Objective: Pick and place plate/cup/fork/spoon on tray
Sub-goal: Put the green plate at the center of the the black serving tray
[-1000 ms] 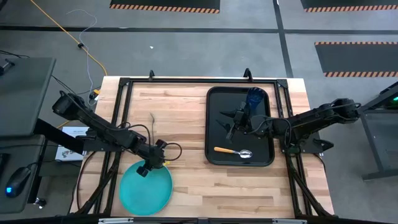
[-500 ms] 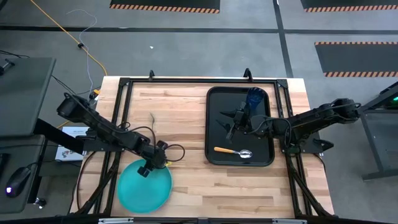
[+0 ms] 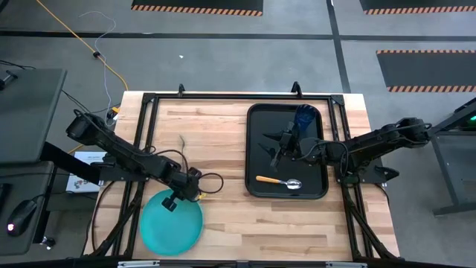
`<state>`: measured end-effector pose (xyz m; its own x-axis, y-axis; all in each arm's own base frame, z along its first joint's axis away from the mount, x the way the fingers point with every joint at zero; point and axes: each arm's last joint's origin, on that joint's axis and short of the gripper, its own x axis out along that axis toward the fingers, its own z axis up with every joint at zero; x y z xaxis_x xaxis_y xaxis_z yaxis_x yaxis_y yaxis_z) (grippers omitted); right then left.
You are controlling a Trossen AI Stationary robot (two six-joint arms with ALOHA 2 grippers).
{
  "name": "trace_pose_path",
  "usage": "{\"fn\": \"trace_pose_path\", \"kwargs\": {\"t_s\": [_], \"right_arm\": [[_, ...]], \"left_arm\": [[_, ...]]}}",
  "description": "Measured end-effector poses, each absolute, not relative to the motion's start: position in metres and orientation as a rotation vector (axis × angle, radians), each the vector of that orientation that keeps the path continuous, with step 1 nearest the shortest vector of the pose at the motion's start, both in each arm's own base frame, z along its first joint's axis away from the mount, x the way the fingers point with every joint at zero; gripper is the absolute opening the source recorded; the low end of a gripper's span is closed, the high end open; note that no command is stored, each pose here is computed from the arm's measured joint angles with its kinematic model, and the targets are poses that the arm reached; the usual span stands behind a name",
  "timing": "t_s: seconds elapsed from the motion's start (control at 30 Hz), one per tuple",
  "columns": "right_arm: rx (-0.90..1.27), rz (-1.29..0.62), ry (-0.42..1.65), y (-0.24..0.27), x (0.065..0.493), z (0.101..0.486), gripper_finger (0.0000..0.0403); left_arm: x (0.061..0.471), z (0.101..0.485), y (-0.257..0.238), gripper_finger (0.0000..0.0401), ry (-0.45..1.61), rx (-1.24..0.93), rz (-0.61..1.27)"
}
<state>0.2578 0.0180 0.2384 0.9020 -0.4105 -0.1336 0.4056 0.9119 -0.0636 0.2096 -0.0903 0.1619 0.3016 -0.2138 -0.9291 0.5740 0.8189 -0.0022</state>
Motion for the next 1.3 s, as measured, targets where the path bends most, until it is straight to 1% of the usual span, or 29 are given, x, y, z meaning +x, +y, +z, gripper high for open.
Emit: {"fn": "trace_pose_path", "kwargs": {"t_s": [0.1, 0.2, 0.3, 0.5, 0.63, 0.77, 0.97, 1.13, 1.3], "right_arm": [[-0.036, -0.421, 0.146, 0.018, 0.258, 0.238, 0.0178], [-0.059, -0.406, 0.14, 0.02, 0.258, 0.24, 0.0178], [-0.092, -0.37, 0.109, 0.028, 0.257, 0.244, 0.0178], [-0.182, -0.238, 0.007, 0.052, 0.247, 0.262, 0.0178], [-0.204, -0.196, -0.035, 0.064, 0.238, 0.271, 0.0178], [-0.236, -0.163, -0.056, 0.074, 0.231, 0.276, 0.0178], [-0.3, -0.102, -0.1, 0.089, 0.222, 0.282, 0.0178], [-0.314, -0.115, -0.105, 0.094, 0.22, 0.283, 0.0178], [-0.312, -0.129, -0.101, 0.093, 0.22, 0.283, 0.0178]], "left_arm": [[0.213, 0.182, -0.083, 0.0005, 1.118, 0.379, -0.524], [0.214, 0.207, -0.069, 0.0003, 1.006, 0.402, -0.462], [0.211, 0.229, -0.049, 0.0002, 0.891, 0.411, -0.372], [0.209, 0.266, -0.005, 0.0001, 0.624, 0.376, -0.144], [0.222, 0.28, 0.02, 0.0001, 0.45, 0.328, 0.006], [0.244, 0.278, 0.045, 0.0001, 0.349, 0.245, 0.126], [0.287, 0.265, 0.087, 0.0001, 0.406, 0.13, 0.224], [0.334, 0.27, 0.111, 0.0001, 0.444, 0.074, 0.236], [0.377, 0.257, 0.127, 0.0, 0.526, 0.03, 0.238]]}}
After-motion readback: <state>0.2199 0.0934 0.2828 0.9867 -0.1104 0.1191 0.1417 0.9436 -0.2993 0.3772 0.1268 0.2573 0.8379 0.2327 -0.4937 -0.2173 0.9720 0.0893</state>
